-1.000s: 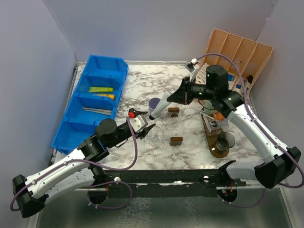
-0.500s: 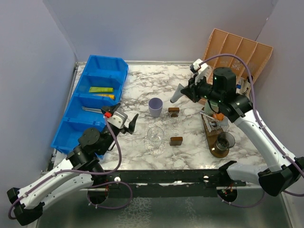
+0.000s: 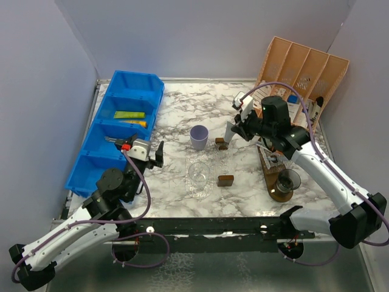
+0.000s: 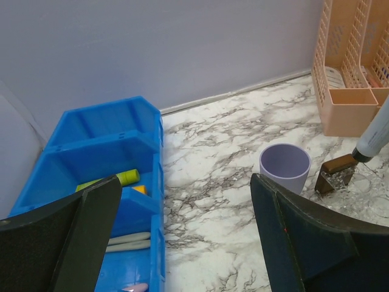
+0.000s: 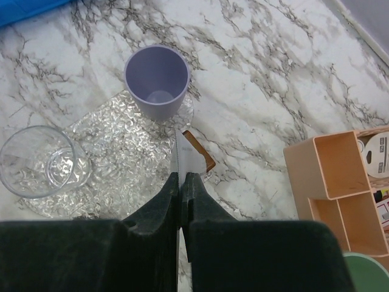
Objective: Prepare toiletry sets of a toothbrush and toothpaste on the tray
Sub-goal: Place the toothpaste in the toothpaste holder.
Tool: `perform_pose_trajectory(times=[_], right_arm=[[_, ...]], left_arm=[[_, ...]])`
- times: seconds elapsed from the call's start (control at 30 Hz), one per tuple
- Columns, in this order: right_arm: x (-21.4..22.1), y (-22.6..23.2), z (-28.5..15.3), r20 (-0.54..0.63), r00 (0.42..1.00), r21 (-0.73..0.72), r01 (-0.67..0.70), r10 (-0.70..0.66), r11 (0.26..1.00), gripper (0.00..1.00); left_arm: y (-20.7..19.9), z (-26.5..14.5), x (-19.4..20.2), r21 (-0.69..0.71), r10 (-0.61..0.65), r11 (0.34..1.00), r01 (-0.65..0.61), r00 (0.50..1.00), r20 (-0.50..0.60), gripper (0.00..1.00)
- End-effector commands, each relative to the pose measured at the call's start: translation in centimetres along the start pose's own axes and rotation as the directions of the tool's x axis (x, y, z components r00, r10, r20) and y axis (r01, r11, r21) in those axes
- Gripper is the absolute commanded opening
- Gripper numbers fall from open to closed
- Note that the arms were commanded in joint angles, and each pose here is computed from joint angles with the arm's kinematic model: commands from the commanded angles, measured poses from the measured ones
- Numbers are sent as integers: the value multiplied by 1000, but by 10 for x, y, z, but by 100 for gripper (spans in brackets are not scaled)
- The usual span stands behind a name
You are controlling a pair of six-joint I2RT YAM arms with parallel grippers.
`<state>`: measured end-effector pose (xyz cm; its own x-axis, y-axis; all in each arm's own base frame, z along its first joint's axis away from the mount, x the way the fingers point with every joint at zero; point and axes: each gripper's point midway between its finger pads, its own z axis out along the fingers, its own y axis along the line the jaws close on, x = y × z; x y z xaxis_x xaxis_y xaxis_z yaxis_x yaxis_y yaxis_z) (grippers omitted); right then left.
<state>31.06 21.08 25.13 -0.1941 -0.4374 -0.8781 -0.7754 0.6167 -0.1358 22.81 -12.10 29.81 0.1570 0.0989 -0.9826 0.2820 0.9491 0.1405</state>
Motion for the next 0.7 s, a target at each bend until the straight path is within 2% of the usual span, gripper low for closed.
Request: perform_pose_trajectory(times=[0.0, 0.67], right_arm=[[-14, 1, -1, 59, 997, 5, 50, -50, 999, 1], [10, 18, 19, 17, 1000, -68, 18, -17, 998, 1]], left_arm=[[5, 0, -2, -35, -27, 999, 27, 1000, 8, 90], [2, 1, 1, -25, -23, 999, 23, 1000, -1, 91]])
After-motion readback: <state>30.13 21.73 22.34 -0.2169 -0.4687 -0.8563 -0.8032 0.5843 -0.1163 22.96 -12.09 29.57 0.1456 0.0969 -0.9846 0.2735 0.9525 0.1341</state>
